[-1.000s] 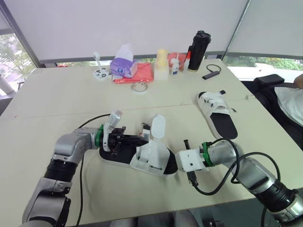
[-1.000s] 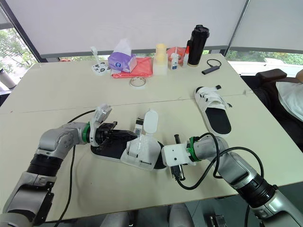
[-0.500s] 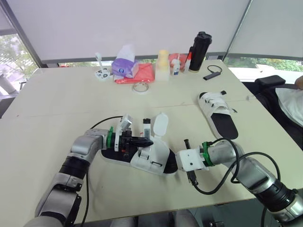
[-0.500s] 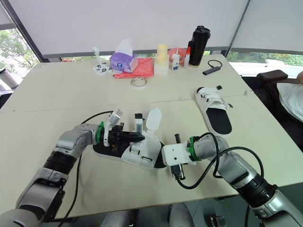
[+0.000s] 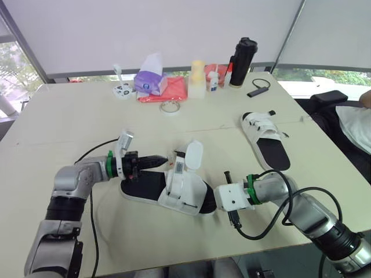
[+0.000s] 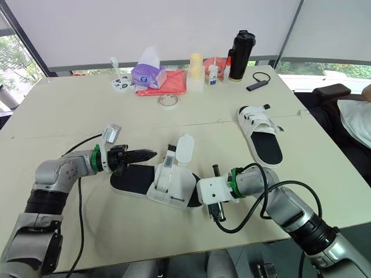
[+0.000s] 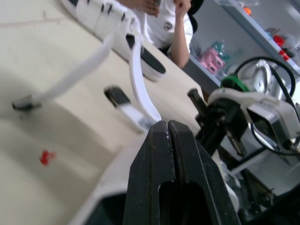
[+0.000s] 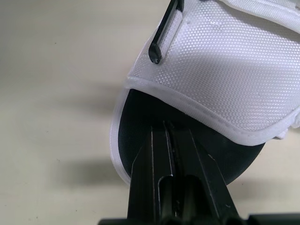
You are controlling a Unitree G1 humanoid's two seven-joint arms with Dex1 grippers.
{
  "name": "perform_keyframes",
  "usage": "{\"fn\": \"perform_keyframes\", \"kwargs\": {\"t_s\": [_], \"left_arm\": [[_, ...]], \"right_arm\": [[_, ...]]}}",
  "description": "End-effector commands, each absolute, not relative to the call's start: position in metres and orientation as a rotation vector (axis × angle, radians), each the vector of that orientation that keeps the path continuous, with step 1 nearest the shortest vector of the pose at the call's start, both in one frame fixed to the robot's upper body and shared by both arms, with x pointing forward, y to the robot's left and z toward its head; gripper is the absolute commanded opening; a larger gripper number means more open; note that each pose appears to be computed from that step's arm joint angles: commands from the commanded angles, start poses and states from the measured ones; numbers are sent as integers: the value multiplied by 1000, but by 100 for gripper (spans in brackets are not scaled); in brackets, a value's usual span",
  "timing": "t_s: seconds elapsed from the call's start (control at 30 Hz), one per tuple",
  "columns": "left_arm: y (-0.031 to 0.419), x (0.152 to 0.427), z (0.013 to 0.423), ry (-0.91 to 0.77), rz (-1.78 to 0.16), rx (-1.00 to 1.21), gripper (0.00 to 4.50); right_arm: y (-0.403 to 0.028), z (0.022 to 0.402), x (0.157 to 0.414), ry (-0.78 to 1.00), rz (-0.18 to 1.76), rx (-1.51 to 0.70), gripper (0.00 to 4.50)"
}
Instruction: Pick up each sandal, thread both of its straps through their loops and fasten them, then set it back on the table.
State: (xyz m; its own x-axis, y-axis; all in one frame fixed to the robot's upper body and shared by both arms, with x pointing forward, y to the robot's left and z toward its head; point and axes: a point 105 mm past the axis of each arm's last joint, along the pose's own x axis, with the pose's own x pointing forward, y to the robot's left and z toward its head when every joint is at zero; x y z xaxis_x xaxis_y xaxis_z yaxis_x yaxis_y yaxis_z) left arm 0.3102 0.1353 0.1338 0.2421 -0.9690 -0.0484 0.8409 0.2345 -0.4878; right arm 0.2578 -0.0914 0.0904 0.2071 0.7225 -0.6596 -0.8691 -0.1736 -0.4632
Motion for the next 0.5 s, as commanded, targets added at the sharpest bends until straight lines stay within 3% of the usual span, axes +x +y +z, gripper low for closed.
{"fn": "perform_keyframes", "kwargs": {"t_s": [0.03,0.5], "left_arm": [[133,301,135,388,-1323,-379,2],[145,283,96,520,-1302,-287,2]], "right_arm": [[-120,58,266,402,1346,-1031,0],[-126,66,275,383,1308,-1048,0]]}}
